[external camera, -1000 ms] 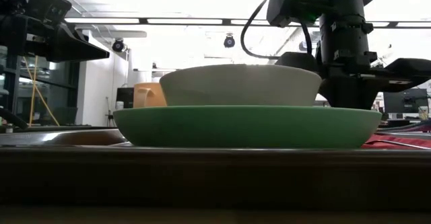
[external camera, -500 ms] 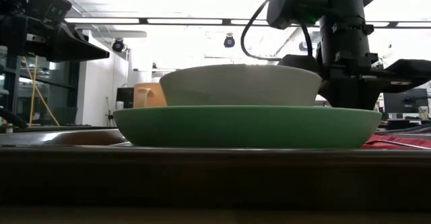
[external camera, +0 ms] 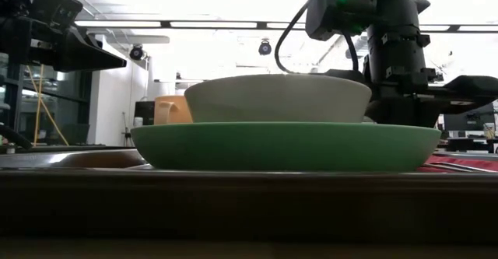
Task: Set up tray
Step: Put the blue spoon on top of the red table napkin, then put the white knife on top of the red table napkin
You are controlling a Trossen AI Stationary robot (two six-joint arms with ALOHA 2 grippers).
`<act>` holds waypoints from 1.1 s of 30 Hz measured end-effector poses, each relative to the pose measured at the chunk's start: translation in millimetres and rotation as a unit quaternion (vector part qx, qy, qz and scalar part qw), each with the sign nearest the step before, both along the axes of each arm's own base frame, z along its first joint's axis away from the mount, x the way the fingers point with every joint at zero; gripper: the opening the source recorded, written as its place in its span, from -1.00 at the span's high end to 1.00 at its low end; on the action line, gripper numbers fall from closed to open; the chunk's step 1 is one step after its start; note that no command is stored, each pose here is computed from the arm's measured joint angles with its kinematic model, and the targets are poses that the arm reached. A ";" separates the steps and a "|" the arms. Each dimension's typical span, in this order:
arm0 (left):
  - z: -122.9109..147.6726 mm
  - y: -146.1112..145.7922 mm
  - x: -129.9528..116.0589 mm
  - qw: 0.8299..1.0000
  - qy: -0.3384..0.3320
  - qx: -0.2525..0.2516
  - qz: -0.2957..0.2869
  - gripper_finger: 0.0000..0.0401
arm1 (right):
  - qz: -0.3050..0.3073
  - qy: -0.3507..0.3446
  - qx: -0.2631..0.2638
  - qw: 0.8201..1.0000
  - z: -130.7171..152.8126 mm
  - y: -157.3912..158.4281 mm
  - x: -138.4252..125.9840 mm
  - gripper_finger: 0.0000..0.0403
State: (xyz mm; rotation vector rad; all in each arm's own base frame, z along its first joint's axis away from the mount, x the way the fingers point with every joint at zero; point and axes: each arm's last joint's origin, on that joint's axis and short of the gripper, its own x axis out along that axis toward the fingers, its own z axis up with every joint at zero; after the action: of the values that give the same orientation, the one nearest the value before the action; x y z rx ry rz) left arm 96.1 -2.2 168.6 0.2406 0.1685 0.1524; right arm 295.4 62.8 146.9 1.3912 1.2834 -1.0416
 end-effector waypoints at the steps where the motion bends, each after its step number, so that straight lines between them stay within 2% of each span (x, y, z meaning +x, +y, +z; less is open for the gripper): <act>1: 0.0 0.0 0.0 1.000 0.000 0.000 0.000 0.52 | 0.000 0.000 0.000 1.000 0.0 0.0 0.0 0.97; 15: 0.0 0.0 0.0 1.000 0.000 0.000 0.000 0.52 | -0.008 0.000 0.020 1.000 0.3 -3.0 1.4 0.89; 33: 0.0 0.0 0.0 1.000 0.000 0.000 0.000 0.52 | -0.005 -0.007 0.032 0.999 4.8 -7.0 1.5 0.59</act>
State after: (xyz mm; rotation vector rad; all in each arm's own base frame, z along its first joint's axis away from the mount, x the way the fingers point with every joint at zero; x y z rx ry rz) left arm 96.1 -2.2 168.7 0.2405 0.1681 0.1525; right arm 296.9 55.8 151.7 1.4529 1.3111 -1.0030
